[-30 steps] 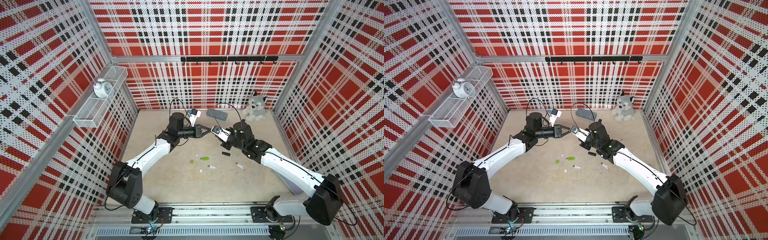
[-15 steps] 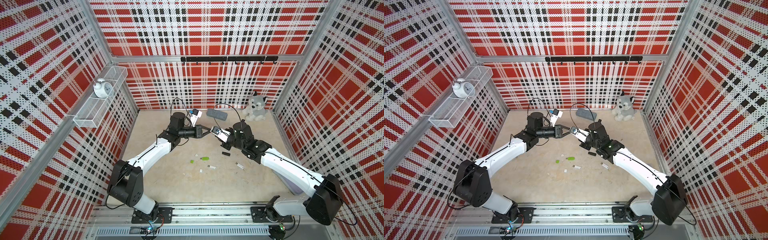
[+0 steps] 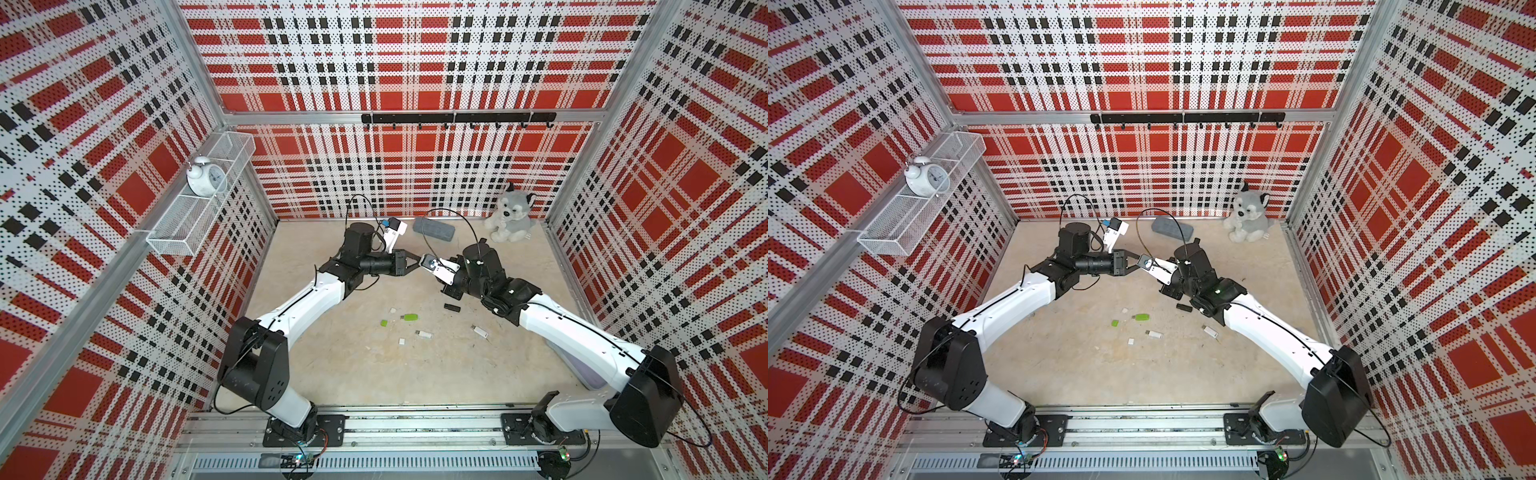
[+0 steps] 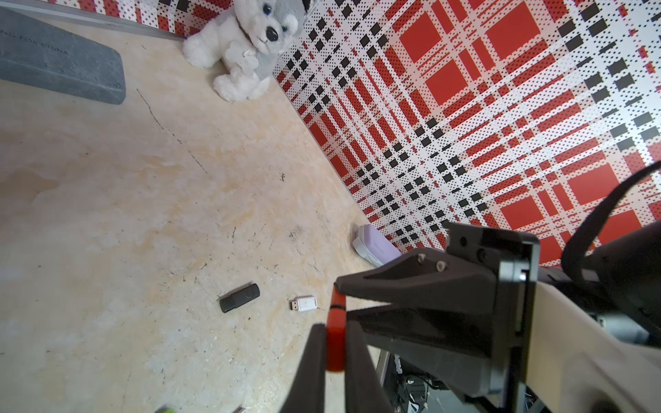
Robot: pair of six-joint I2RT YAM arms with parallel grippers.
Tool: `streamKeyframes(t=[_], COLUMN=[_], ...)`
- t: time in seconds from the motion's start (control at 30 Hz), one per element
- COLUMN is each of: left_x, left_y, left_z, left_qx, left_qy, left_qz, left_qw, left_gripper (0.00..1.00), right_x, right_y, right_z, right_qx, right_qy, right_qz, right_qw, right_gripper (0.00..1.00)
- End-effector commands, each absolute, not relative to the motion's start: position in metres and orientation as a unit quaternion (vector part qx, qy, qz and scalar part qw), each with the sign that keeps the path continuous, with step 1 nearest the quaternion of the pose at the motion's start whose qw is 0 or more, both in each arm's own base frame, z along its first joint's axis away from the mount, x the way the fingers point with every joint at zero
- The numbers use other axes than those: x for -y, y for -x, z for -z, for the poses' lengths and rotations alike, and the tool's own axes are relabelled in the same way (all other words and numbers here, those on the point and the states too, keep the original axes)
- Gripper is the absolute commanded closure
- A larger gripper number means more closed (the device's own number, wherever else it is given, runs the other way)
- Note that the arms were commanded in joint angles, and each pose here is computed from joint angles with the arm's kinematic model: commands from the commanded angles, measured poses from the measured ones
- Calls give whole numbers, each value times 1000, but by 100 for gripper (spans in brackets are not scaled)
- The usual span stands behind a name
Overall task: Close the usb drive cover
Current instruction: Close the cover of the USB drive.
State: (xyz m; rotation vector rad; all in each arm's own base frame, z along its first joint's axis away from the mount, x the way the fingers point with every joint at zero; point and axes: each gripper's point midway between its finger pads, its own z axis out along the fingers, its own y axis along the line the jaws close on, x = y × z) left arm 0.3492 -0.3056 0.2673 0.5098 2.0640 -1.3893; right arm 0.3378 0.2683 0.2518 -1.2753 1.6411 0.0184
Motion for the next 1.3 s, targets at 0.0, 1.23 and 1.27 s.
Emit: streamKeyframes(t=[0.0, 1.23, 1.27], left_x=[311, 308, 310], left_y=[-349, -347, -347], left_z=[-265, -269, -269], left_qx=[-783, -782, -781], left_qy=[-201, -209, -211], left_qz=[505, 503, 505], left_qw=[302, 303, 302], left_gripper=[99, 96, 96], right_x=[-282, -292, -295], right_y=[-336, -331, -330], right_z=[-274, -295, -295], right_qx=[-661, -641, -640], right_qy=[532, 529, 530], right_qz=[-22, -56, -63], right_qw=[529, 553, 553], right_gripper=[90, 90, 90])
